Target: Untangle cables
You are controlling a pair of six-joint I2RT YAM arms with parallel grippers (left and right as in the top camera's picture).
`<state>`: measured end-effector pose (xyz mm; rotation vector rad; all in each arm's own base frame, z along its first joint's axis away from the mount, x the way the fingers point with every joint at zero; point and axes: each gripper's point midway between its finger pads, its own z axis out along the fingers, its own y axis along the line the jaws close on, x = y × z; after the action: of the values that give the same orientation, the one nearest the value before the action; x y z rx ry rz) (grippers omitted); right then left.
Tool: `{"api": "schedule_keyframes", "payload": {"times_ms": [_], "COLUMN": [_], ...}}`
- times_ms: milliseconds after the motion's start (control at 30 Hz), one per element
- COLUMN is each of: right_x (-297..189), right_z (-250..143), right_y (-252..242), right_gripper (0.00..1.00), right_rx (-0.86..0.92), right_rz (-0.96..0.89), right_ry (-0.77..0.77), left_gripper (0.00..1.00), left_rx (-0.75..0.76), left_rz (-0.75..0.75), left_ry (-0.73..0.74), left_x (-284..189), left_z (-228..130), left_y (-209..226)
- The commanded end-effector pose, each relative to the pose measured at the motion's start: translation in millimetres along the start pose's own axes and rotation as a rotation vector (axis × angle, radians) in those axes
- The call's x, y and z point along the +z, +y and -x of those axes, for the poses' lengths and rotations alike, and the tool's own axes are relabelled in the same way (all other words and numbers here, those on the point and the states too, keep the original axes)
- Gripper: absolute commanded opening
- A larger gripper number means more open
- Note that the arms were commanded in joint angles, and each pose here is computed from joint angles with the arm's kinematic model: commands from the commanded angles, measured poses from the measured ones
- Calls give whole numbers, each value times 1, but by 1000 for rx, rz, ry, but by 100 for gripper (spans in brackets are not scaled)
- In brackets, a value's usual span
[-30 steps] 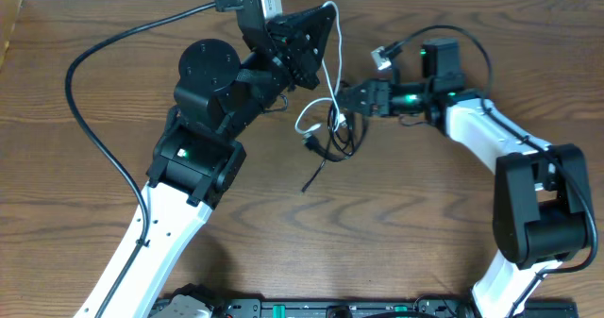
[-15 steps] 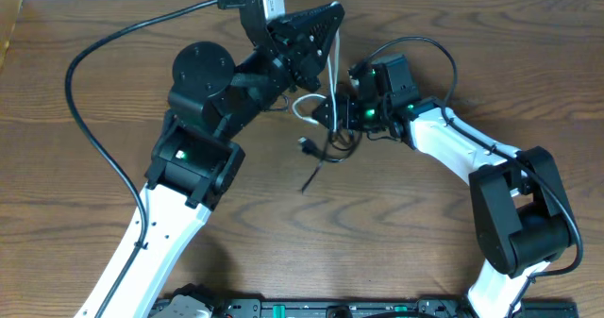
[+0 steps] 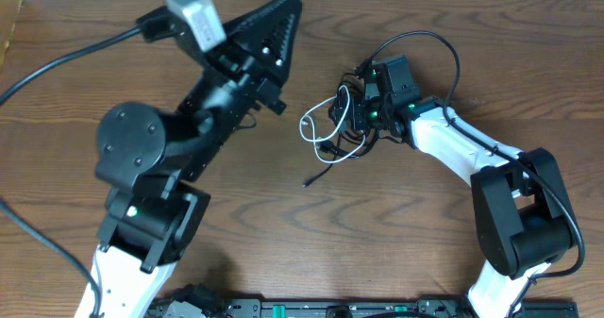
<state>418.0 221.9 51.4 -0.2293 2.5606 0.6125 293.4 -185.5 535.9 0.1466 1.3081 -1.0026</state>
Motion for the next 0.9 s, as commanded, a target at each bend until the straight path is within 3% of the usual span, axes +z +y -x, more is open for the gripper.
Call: {"api": "schedule_keyframes", "payload": {"times_ms": [0, 233, 433, 633, 867], "right_x": [-1, -6, -23, -31, -39], "right_z": [2, 1, 9, 13, 17], "right_y": [-4, 29, 46, 42, 36], "right_gripper": [99, 95, 96, 99, 99], "right_rx": [-52, -104, -95, 8, 105], "right_rz": [-20, 184, 350, 407, 456], "right_ry": [-8, 10, -1, 14, 30], "left_gripper": [8, 8, 8, 28, 53], "left_rx": [44, 38, -12, -61, -6], "left_rz": [60, 223, 372, 488, 296], "left_ry": [-29, 148, 427, 732, 1041], "left_x": [-4, -4, -8, -22, -28], "left_z": [11, -37, -117, -204, -288], "left_y": [6, 47, 94, 138, 146]}}
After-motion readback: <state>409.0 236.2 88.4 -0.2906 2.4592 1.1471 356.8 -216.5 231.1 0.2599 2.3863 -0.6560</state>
